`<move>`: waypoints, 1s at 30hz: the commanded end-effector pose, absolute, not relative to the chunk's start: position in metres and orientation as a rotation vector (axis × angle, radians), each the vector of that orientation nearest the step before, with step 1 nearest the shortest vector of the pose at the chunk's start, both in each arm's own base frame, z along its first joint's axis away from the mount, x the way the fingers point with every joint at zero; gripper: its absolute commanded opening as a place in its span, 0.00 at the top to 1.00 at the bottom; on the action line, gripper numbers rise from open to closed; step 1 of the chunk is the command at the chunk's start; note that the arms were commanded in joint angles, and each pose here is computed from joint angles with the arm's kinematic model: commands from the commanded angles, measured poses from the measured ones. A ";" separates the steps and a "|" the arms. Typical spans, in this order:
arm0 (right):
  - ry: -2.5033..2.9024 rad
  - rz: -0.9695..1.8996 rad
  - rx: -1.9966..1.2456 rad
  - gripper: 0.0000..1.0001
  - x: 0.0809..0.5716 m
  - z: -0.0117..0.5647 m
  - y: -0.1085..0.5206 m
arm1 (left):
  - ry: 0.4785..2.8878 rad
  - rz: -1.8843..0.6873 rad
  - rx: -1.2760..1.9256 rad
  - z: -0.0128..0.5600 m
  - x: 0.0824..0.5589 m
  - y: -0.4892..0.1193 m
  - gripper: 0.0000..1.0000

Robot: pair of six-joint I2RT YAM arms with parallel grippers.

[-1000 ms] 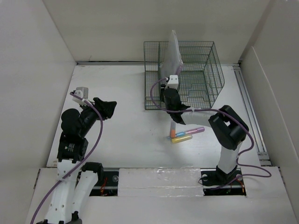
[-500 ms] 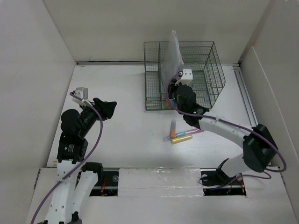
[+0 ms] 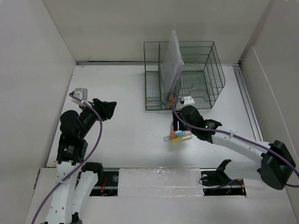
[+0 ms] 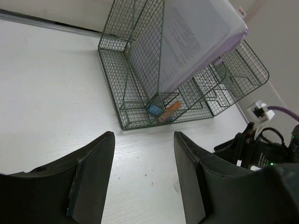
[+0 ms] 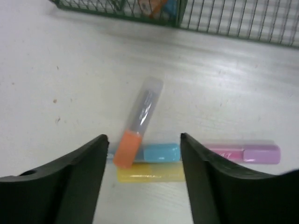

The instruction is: Organize the desk

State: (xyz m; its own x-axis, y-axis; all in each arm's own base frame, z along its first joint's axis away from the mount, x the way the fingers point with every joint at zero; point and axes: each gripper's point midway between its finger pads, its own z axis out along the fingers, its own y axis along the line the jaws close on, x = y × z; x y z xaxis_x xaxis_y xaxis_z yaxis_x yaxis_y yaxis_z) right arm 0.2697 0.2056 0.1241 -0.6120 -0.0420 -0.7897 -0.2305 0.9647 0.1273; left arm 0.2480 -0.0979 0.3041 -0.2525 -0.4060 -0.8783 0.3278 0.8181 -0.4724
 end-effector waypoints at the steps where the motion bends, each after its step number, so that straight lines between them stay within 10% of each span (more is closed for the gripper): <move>1: 2.313 0.307 -0.231 0.28 0.253 0.107 0.207 | 1.629 -0.702 -0.030 0.318 0.248 -0.100 0.50; 9: 2.360 0.370 -0.294 0.14 0.277 0.079 0.251 | 1.650 -0.698 -0.033 0.312 0.250 -0.099 0.50; 24: 2.379 0.265 -0.247 0.77 0.291 0.037 0.248 | 1.662 -0.699 -0.035 0.309 0.252 -0.100 0.50; 30: 2.254 0.328 -0.237 0.80 0.290 0.081 0.253 | 1.660 -0.706 -0.030 0.310 0.252 -0.101 0.50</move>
